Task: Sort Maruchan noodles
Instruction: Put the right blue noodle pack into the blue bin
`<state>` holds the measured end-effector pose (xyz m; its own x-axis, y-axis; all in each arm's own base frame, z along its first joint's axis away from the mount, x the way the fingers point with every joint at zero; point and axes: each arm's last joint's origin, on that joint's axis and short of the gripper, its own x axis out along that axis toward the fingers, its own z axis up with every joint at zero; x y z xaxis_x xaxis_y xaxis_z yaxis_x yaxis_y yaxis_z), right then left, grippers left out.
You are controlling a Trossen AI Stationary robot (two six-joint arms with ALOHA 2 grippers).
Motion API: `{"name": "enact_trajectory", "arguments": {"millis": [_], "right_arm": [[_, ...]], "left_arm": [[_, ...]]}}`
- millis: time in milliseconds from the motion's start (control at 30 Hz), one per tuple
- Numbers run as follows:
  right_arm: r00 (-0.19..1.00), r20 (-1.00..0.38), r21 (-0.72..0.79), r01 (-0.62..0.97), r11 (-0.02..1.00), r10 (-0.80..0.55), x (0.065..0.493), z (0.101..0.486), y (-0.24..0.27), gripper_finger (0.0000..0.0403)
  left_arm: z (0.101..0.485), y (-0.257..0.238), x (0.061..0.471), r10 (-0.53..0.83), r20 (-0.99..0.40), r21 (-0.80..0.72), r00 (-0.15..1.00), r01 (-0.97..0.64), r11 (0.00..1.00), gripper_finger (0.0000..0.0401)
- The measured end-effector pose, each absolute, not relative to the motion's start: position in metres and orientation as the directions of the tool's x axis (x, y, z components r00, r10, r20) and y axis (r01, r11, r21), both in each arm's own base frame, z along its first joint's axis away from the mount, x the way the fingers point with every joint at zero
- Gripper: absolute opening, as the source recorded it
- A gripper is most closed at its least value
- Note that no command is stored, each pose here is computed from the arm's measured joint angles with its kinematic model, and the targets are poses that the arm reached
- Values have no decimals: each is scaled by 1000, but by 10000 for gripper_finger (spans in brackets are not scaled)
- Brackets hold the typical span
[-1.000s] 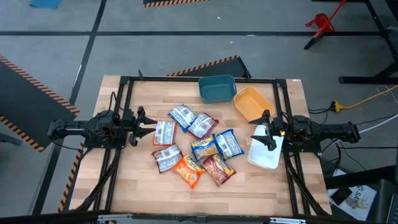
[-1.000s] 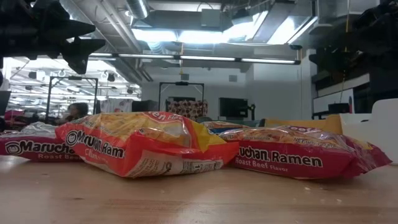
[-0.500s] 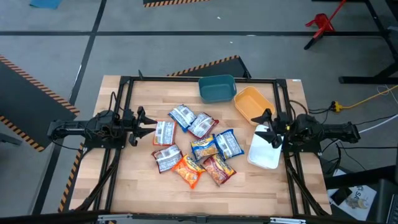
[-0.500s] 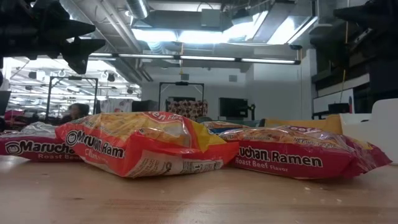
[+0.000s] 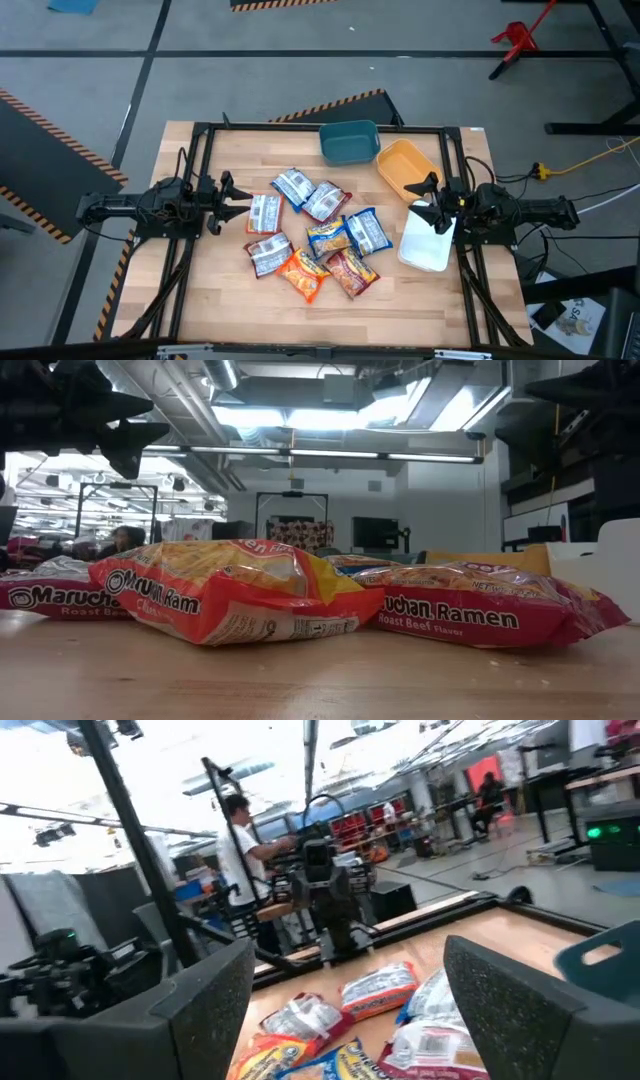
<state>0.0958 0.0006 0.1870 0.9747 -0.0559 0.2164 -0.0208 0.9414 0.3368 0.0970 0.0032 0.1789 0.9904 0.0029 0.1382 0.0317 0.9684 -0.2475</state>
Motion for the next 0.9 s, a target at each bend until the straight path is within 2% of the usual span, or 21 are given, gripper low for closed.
{"name": "enact_trajectory", "arguments": {"millis": [133, 400, 500, 700, 900], "right_arm": [[974, 203, 345, 23, 938, -99, 96, 186, -1, 317], [934, 293, 378, 84, 922, -205, 92, 200, -4, 317], [934, 270, 373, 121, 920, -233, 92, 211, -5, 317], [947, 235, 269, 153, 951, -219, 101, 248, -4, 317], [987, 83, 186, 120, 975, -137, 129, 278, -1, 317]], "left_arm": [[179, 3, 97, 3, 138, -247, 990, 32, 968, 170], [182, 4, 96, 16, 175, -218, 984, 23, 976, 170], [189, 4, 95, 43, 242, -189, 969, 3, 982, 170], [203, 6, 90, 98, 385, -159, 918, -39, 987, 170], [209, 6, 87, 102, 453, -168, 886, -27, 985, 170]]}}
